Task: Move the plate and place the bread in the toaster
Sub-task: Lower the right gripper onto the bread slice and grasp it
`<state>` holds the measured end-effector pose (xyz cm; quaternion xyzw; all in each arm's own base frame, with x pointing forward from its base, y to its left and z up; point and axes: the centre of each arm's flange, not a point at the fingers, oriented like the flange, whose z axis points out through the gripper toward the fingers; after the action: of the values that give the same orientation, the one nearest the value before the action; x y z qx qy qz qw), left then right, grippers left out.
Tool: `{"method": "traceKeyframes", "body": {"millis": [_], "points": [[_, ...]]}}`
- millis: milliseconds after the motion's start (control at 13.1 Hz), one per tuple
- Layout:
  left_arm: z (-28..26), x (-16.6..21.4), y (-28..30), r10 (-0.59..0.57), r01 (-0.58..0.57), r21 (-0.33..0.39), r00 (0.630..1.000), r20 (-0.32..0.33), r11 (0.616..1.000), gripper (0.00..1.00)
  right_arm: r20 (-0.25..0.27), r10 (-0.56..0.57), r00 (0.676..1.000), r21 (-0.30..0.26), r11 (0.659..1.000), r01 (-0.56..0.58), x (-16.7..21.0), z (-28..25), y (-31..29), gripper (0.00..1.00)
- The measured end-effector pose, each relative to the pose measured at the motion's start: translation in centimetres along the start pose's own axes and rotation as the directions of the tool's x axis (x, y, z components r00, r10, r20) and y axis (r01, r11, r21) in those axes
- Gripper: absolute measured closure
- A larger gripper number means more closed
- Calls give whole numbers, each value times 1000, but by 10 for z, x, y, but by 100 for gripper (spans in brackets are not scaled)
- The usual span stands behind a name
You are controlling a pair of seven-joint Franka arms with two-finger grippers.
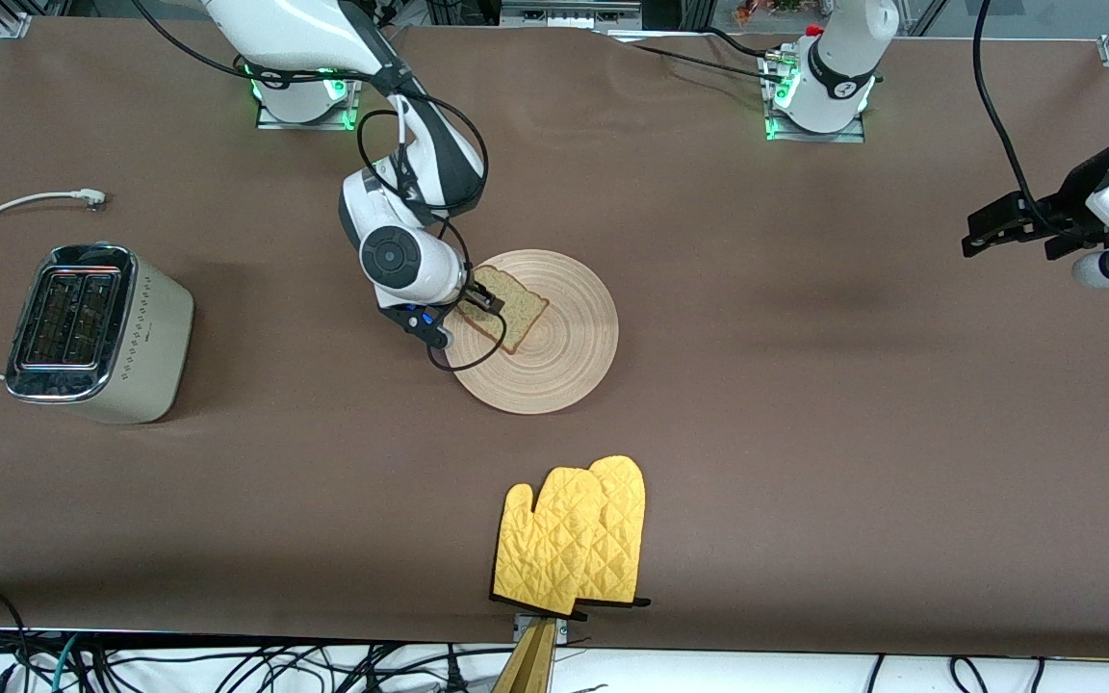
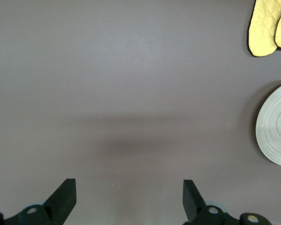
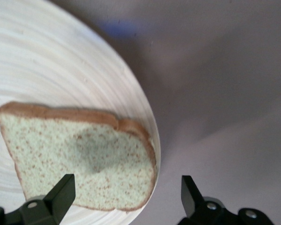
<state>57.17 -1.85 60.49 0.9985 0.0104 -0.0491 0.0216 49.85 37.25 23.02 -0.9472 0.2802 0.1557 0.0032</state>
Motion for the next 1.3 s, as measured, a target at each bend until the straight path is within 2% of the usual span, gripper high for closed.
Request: {"method": "traceKeyframes", "body": {"millis": [229,1299], "points": [[0,0,0,1,-1,0,1000,-2,1000,0,-1,4,1000,-7,1000,-4,-11,4,-4,0],[2,2,0,1,-1,0,1000,0,1000,0,12,22,1000,-61,998,-21,0,20,5,0]]}}
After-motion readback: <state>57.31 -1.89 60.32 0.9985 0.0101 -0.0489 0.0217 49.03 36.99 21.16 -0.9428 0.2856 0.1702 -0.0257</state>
